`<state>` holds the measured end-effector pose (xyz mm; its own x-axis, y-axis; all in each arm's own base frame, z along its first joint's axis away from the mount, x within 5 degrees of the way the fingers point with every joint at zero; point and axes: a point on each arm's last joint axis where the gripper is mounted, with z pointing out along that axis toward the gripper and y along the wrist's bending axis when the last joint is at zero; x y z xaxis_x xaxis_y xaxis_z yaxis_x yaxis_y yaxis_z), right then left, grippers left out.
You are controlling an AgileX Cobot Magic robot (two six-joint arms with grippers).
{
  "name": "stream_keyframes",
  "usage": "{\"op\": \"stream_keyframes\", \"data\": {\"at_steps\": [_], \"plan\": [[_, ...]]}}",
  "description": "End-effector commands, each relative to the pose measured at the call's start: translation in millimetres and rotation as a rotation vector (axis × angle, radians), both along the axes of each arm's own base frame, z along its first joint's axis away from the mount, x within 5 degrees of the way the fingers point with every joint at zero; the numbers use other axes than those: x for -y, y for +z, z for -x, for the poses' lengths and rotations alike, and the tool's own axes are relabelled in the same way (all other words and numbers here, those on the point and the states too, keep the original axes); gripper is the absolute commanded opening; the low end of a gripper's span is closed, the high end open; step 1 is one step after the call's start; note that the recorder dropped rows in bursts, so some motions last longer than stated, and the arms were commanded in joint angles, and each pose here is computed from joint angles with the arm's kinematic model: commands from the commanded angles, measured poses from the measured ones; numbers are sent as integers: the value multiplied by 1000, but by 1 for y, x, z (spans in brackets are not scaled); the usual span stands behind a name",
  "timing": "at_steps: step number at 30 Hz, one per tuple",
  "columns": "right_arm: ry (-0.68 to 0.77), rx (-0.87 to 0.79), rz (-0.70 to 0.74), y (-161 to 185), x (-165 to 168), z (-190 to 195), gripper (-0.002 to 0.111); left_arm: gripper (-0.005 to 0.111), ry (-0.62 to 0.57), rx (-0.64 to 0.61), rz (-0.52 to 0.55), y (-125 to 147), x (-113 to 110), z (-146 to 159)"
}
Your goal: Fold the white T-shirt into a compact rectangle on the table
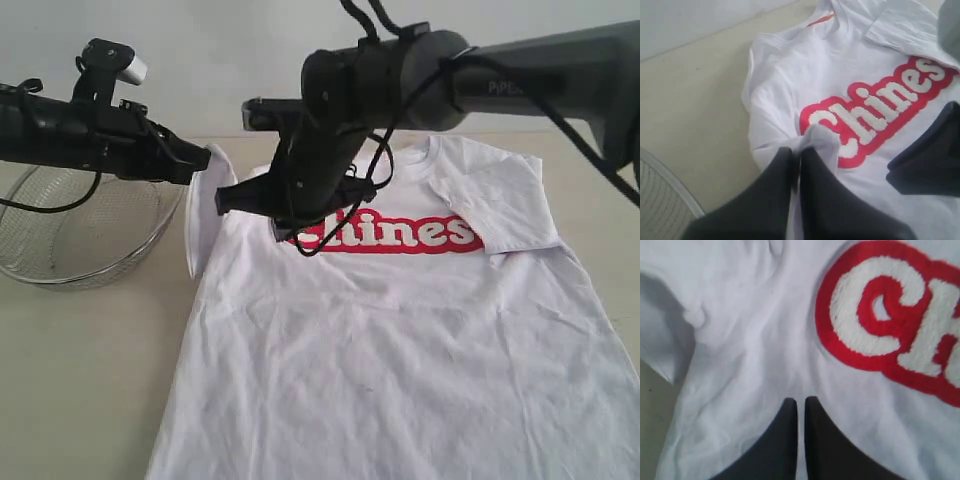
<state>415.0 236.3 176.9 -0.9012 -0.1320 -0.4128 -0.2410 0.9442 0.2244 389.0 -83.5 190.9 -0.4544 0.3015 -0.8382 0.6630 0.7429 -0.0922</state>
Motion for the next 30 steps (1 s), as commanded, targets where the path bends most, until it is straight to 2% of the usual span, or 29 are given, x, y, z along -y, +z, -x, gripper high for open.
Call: {"op": "stream_keyframes", "data": {"at_steps": [1, 8, 14, 19, 24, 30], "plan": [[-7, -21, -31, -19, -1, 3, 1, 5, -29, 12, 23, 4, 5, 1], [-22, -53, -30, -37, 1, 7, 1, 5, -80, 27, 2, 4, 24, 5], [-10, -9, -3, -15, 6, 8, 1, 5, -73, 45, -36, 3, 39, 7], [-34, 4, 108, 6, 32, 7, 1, 5, -65, 43, -25, 3, 39, 6], [-80, 25, 141, 31, 60, 3, 1, 5, -71, 44, -26, 3, 41, 7], [-123, 33, 164, 40, 86, -2, 1, 5, -131, 49, -30, 0, 62, 14]]}}
